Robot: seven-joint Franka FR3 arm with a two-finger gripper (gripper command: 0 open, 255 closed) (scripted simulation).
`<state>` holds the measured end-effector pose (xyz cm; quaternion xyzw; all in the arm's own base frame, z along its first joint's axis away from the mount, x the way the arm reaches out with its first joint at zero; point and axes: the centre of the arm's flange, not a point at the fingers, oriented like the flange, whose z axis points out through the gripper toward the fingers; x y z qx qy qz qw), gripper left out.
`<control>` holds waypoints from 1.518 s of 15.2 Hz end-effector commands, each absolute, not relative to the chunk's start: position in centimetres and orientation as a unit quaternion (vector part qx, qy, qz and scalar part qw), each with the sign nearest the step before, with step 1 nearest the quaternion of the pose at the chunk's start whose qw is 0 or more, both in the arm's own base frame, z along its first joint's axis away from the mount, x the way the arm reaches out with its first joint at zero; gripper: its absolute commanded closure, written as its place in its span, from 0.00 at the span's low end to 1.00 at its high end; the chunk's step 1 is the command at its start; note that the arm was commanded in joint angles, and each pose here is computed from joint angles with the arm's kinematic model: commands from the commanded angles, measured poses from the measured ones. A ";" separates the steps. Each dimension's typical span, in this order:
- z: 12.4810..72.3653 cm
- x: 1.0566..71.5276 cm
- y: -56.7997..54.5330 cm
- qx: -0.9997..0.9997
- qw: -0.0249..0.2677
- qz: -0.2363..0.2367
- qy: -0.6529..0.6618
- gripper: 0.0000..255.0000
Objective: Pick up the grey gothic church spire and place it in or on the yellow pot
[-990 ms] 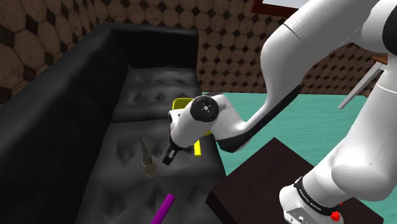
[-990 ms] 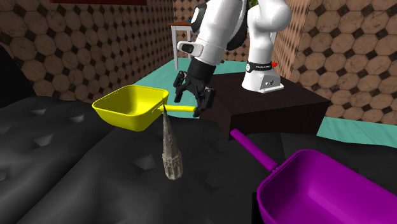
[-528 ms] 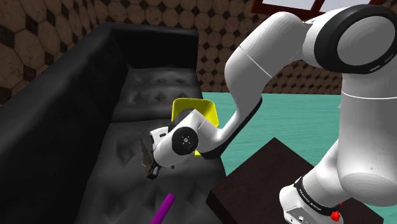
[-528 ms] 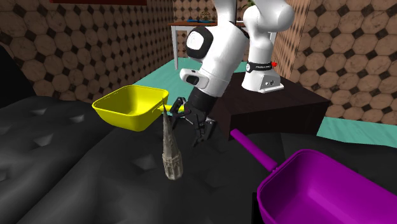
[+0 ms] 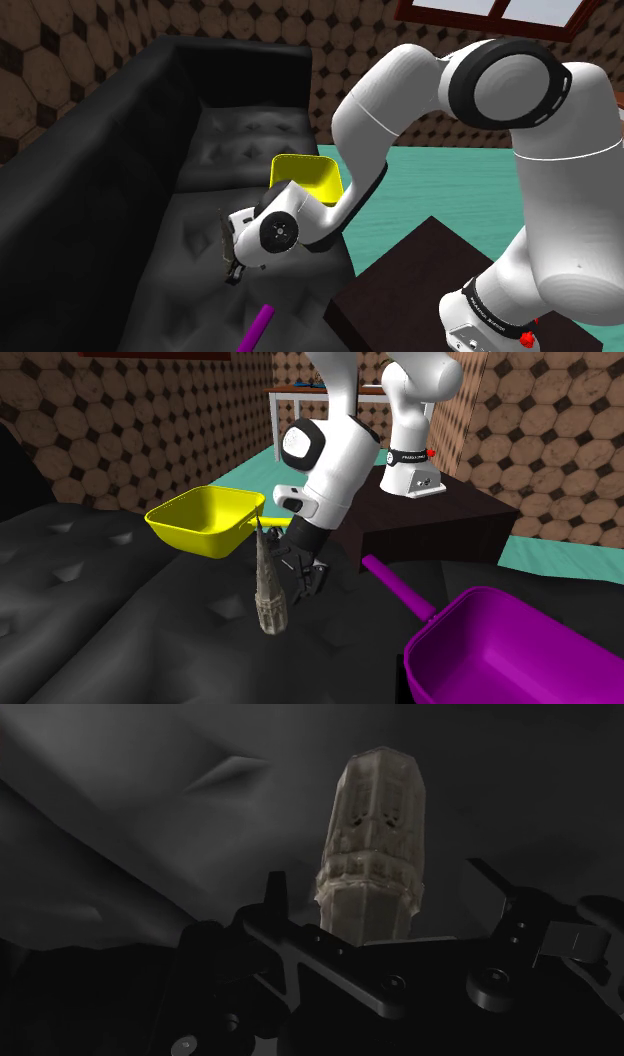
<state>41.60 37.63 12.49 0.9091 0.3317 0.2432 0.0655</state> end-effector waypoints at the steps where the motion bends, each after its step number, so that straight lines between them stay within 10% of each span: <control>1: 12.0 41.8 37.7 0.909 0.066 0.243 0.332 0.00; 8: 12.0 41.8 37.7 0.909 0.066 0.243 0.332 0.00; 9: 12.0 41.8 37.7 0.909 0.066 0.243 0.332 1.00; 23: 14.6 41.8 37.7 0.909 0.066 0.243 0.332 1.00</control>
